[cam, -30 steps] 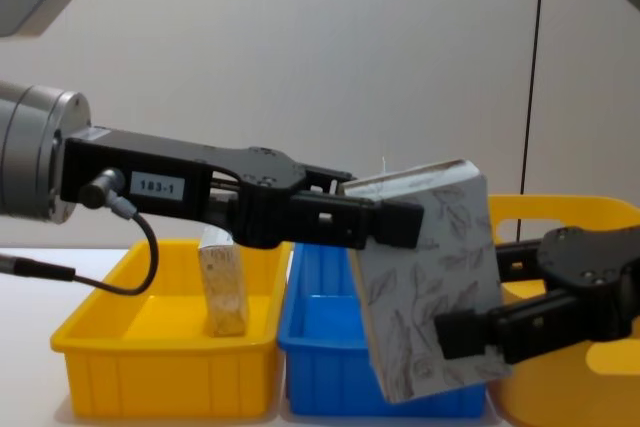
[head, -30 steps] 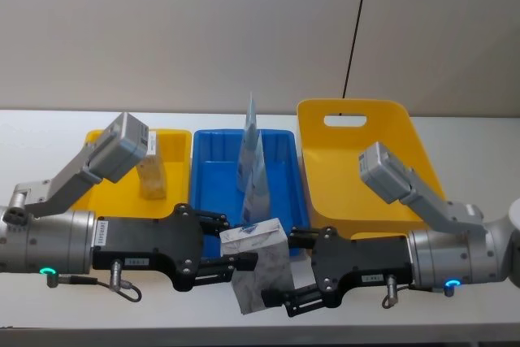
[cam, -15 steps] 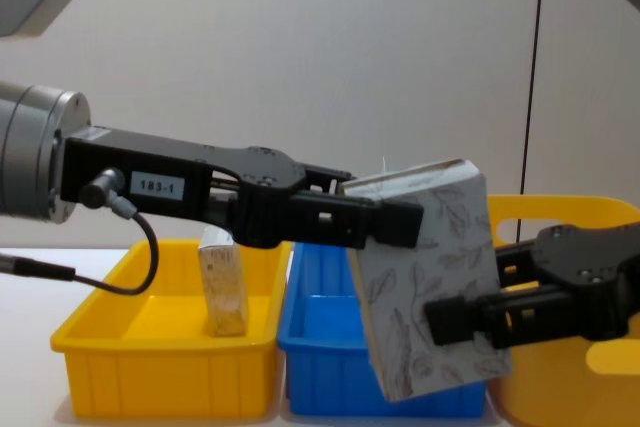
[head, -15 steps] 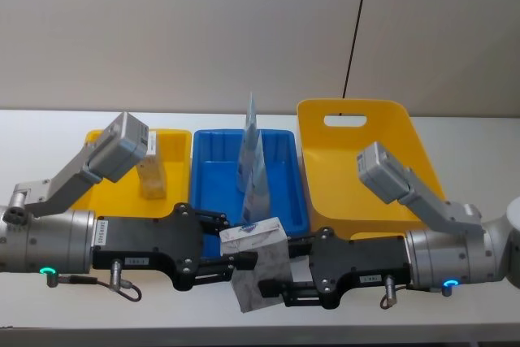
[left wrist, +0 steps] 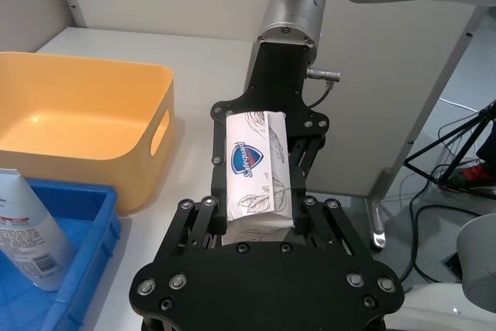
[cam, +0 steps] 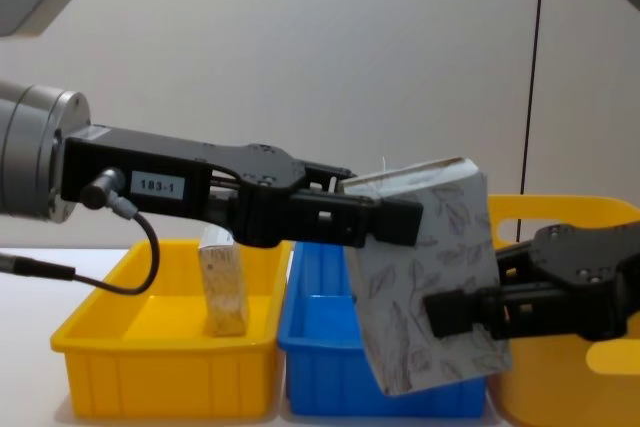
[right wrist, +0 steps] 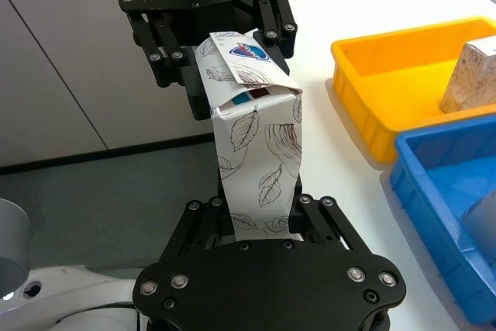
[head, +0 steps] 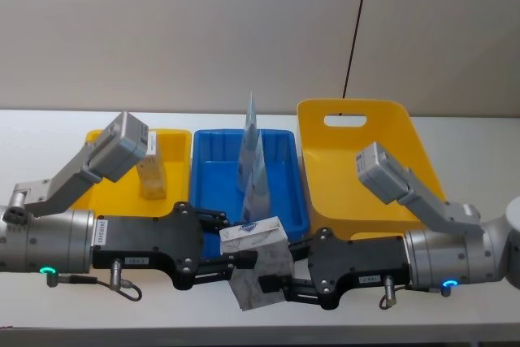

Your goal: Bimanual collaborative sorting of washing and personal care products

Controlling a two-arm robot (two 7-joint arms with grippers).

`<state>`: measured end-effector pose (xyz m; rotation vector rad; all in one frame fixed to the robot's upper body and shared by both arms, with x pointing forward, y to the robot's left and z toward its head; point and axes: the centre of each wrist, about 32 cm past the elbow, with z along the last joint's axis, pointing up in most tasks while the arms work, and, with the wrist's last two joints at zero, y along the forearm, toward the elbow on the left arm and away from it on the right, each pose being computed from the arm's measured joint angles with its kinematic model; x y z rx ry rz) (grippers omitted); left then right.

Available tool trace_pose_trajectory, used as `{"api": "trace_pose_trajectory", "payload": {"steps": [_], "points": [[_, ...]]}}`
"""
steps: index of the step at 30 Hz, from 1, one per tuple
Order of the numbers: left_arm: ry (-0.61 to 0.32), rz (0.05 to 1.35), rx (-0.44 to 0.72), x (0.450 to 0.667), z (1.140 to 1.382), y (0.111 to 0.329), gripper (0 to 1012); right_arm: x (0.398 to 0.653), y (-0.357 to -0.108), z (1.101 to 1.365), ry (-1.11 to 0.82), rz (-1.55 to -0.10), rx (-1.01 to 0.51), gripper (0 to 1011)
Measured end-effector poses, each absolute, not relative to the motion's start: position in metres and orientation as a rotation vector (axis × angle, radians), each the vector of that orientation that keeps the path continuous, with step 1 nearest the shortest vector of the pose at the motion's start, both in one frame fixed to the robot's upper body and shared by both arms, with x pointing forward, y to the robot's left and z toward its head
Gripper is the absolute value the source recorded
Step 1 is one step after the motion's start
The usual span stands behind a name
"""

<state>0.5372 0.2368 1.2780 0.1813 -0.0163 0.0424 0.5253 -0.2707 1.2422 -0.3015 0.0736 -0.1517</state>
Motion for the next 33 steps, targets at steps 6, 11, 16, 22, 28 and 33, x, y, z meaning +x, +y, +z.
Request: {"api": "trace_pose_trajectory", "payload": {"steps": [6, 11, 16, 22, 28, 33], "points": [[-0.016, 0.042, 0.181, 0.5372, 1.2779, 0.2368, 393, 0.5248, -0.2707, 1.2422, 0.074, -0.153, -0.299, 322], [-0.016, 0.04, 0.181, 0.5372, 1.2779, 0.2367, 508, 0.5235, -0.2714, 1.2423, 0.071, -0.161, -0.291, 322], [-0.015, 0.039, 0.181, 0.5371, 1.2778, 0.2367, 657, 0.523, -0.2725, 1.2436, 0.065, -0.163, -0.277, 317], [-0.015, 0.039, 0.181, 0.5371, 1.2778, 0.2366, 836, 0.5226, -0.2739, 1.2452, 0.055, -0.158, -0.265, 316], [-0.015, 0.041, 0.182, 0.5372, 1.278, 0.2372, 997, 0.5219, -0.2761, 1.2463, 0.046, -0.155, -0.267, 317], [-0.013, 0.059, 0.178, 0.5379, 1.2792, 0.24, 1001, 0.5203, -0.2803, 1.2452, 0.043, -0.156, -0.279, 316]]}}
